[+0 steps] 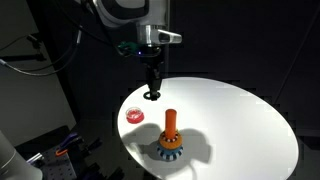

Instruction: Put the green ring on the orange stand

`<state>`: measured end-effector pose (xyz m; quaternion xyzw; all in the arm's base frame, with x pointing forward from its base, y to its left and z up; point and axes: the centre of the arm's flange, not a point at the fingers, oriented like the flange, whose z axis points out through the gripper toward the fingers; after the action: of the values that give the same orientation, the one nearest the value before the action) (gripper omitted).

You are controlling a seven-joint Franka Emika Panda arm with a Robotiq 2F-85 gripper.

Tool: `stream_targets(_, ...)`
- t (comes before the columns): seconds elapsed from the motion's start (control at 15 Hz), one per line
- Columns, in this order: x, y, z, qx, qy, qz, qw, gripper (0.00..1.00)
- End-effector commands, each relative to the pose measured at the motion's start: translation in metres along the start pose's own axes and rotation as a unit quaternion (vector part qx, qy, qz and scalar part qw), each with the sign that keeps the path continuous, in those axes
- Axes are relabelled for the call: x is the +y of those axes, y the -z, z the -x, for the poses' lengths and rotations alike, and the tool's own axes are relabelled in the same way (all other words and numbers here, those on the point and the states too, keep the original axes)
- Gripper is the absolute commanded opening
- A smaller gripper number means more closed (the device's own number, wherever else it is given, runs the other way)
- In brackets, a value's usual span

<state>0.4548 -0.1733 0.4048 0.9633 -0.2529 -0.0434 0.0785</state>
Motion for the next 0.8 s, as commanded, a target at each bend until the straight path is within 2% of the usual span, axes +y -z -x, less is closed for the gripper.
stream_targets(0.0,0.016,0.005,-0.002,0.014,-0.033,0.015,0.9992,0.06)
stream_targets(0.73,0.043,-0.014,-0.027,0.014,-0.093,0.022,0.9953,0.06)
